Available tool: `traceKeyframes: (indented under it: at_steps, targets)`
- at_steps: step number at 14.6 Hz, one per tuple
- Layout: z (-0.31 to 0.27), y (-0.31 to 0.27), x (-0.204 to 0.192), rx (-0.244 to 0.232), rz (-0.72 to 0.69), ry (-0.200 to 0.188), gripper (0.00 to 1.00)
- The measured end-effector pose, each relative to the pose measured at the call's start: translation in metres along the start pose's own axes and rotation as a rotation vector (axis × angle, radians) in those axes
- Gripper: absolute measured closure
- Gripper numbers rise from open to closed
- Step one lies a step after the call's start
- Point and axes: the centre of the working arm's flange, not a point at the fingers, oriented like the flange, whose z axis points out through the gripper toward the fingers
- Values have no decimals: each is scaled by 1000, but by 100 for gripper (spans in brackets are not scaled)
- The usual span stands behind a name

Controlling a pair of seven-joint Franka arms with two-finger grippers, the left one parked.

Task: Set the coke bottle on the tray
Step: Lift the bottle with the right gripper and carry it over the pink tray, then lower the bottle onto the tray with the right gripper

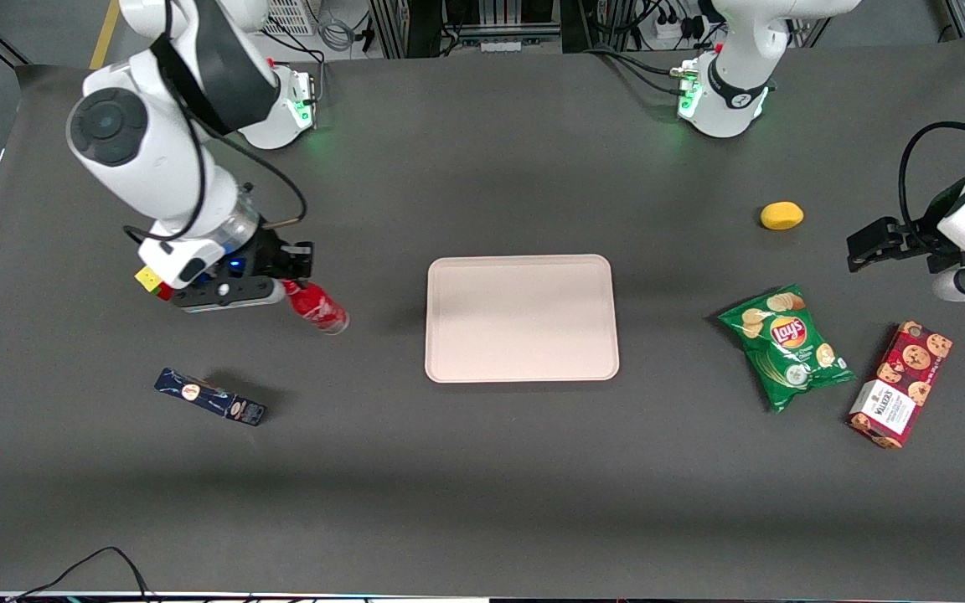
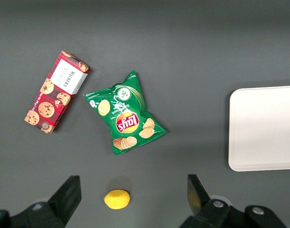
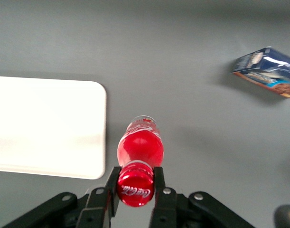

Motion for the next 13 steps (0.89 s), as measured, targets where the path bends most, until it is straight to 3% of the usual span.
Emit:
traceKeyframes:
  at_steps: [4, 7, 9, 13]
  targets:
    - [-2, -79, 4, 51, 82, -14, 69]
    - [23, -135, -4, 63, 135, -54, 69]
    - [50, -159, -7, 39, 150, -79, 69]
    - [106, -187, -12, -49, 162, -87, 69]
